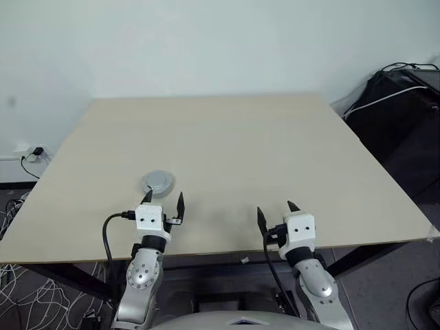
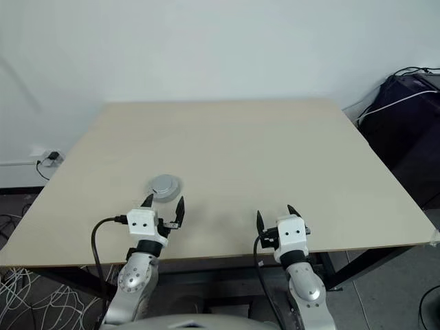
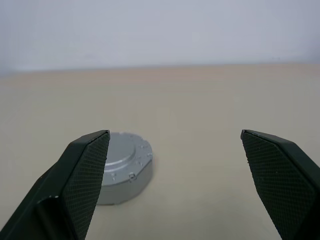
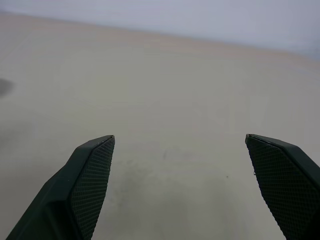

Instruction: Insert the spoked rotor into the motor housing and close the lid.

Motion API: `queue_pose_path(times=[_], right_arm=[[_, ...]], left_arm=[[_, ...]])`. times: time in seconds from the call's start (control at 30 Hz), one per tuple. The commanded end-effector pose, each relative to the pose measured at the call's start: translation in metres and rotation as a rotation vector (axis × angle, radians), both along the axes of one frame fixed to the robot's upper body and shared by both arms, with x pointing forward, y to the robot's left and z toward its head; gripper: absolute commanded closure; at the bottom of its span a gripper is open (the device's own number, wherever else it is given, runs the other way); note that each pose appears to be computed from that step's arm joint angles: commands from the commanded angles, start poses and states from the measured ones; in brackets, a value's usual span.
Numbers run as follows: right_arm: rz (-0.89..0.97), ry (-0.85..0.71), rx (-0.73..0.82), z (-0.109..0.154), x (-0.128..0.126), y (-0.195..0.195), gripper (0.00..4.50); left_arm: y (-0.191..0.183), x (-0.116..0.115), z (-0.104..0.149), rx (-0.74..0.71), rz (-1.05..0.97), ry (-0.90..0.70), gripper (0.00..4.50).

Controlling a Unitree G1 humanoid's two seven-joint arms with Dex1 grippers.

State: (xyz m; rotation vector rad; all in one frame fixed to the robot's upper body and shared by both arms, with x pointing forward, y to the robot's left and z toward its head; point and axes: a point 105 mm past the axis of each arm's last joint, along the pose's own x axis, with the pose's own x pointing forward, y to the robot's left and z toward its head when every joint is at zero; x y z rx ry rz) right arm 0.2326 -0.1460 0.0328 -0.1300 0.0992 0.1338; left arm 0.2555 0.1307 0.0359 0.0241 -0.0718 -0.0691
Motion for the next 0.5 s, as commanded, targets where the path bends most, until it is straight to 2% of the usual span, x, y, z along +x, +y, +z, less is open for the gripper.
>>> queue_pose_path(times=[0.03, 0.5], right_arm=[[0.021, -0.093, 0.003, 0.026, 0.005, 0.008, 0.0], [0.035, -0.037, 0.053, 0.037, 0.01, 0.025, 0.0]], left_arm=[[-0.003, 0.002, 0.008, -0.003, -0.012, -0.054, 0.03], [0.002, 0.007, -0.001, 0.006, 0.024, -0.012, 0.03]])
